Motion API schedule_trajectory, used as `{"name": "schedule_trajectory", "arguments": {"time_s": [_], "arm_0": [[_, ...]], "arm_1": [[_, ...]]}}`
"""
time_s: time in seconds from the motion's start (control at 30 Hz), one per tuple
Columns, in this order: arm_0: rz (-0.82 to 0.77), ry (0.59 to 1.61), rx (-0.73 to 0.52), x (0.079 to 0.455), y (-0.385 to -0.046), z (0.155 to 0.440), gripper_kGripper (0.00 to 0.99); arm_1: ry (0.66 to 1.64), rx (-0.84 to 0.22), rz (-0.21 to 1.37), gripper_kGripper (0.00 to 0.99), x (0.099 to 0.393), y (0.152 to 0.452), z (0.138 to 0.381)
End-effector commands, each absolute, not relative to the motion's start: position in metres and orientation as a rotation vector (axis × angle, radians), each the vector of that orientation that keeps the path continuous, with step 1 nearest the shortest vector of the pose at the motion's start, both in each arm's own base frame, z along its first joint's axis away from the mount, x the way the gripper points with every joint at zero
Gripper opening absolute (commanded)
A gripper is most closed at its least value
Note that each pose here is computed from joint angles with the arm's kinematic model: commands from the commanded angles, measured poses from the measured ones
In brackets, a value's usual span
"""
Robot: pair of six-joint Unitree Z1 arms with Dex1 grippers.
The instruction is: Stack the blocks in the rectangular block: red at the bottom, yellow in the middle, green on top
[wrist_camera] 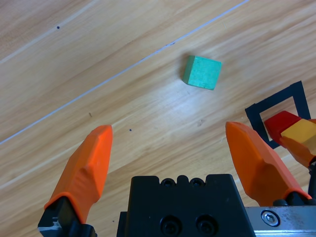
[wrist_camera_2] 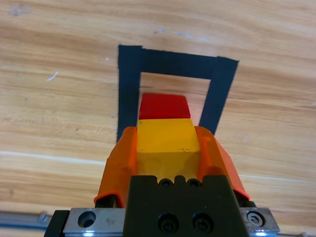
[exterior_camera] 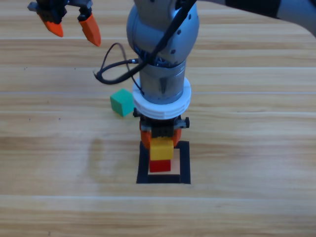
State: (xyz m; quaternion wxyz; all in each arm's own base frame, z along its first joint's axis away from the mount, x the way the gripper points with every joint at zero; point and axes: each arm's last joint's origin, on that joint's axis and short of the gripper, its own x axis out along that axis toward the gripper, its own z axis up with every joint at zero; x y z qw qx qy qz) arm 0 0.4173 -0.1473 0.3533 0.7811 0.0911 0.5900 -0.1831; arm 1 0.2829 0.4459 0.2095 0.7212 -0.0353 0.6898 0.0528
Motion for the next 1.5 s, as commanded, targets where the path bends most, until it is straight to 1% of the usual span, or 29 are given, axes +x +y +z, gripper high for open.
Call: {"name": "schedule_trajectory", "arguments": {"time_s": [0.03,0.2,0.23,0.27,0.3,0.33,0.43,0.5,0.6,0.67,0.73,0.83,0.87,0.97,1.03,1.07,1.1,1.13,1.17,1.2,1.27,1.37,1.5], "arm_0": [[-0.393,1.337,0.190,0.429,-0.147,0.330,0.973],[-0.394,1.344,0.189,0.430,-0.148,0.327,0.973],[-0.393,1.347,0.188,0.430,-0.148,0.326,0.973],[-0.393,1.347,0.188,0.430,-0.148,0.326,0.973],[-0.396,1.347,0.186,0.431,-0.148,0.326,0.973],[-0.396,1.347,0.186,0.431,-0.148,0.326,0.973],[-0.398,1.352,0.185,0.431,-0.148,0.324,0.971],[-0.398,1.352,0.185,0.432,-0.148,0.324,0.971],[-0.397,1.346,0.183,0.432,-0.149,0.325,0.974],[-0.395,1.340,0.182,0.433,-0.149,0.326,0.977],[-0.395,1.327,0.184,0.434,-0.150,0.328,0.982],[-0.395,1.329,0.202,0.437,-0.157,0.323,0.983],[-0.394,1.338,0.208,0.438,-0.161,0.318,0.985],[-0.391,1.367,0.243,0.439,-0.180,0.302,0.985],[-0.390,1.383,0.279,0.440,-0.193,0.290,0.985],[-0.388,1.392,0.295,0.441,-0.199,0.283,0.985],[-0.386,1.395,0.312,0.440,-0.206,0.279,0.983],[-0.387,1.399,0.323,0.441,-0.211,0.274,0.982],[-0.387,1.403,0.342,0.441,-0.218,0.269,0.979],[-0.389,1.405,0.360,0.441,-0.224,0.264,0.974],[-0.401,1.406,0.383,0.442,-0.234,0.256,0.973],[-0.414,1.419,0.417,0.442,-0.246,0.242,0.973],[-0.417,1.433,0.455,0.441,-0.257,0.228,0.971]], "arm_1": [[1.556,-0.149,0.066,0.000,0.274,0.457,0.170],[1.561,-0.152,0.066,0.000,0.275,0.457,0.167],[1.558,-0.151,0.064,0.064,0.275,0.457,0.169],[1.553,-0.148,0.062,0.474,0.276,0.456,0.170],[1.541,-0.142,0.072,0.966,0.276,0.455,0.178],[1.526,-0.138,0.078,0.990,0.276,0.454,0.185],[1.490,-0.117,0.107,0.990,0.274,0.450,0.210],[1.460,-0.099,0.136,0.990,0.272,0.446,0.231],[1.387,-0.079,0.207,0.990,0.266,0.433,0.279],[1.335,-0.061,0.245,0.990,0.263,0.420,0.311],[1.293,-0.043,0.281,0.990,0.262,0.400,0.343],[1.258,-0.038,0.305,0.990,0.262,0.368,0.376],[1.252,-0.043,0.307,0.990,0.261,0.360,0.383],[1.259,-0.090,0.299,0.990,0.263,0.330,0.390],[1.254,-0.112,0.310,0.990,0.263,0.306,0.387],[1.237,-0.107,0.347,0.990,0.261,0.291,0.382],[1.220,-0.085,0.408,0.989,0.257,0.274,0.378],[1.182,-0.042,0.500,0.989,0.252,0.251,0.371],[1.130,0.008,0.610,0.989,0.243,0.227,0.363],[1.047,0.025,0.702,0.989,0.230,0.206,0.356],[0.988,-0.043,0.767,0.986,0.211,0.190,0.351],[0.934,-0.128,0.807,0.986,0.193,0.174,0.344],[0.897,-0.168,0.807,0.986,0.179,0.161,0.339]]}}
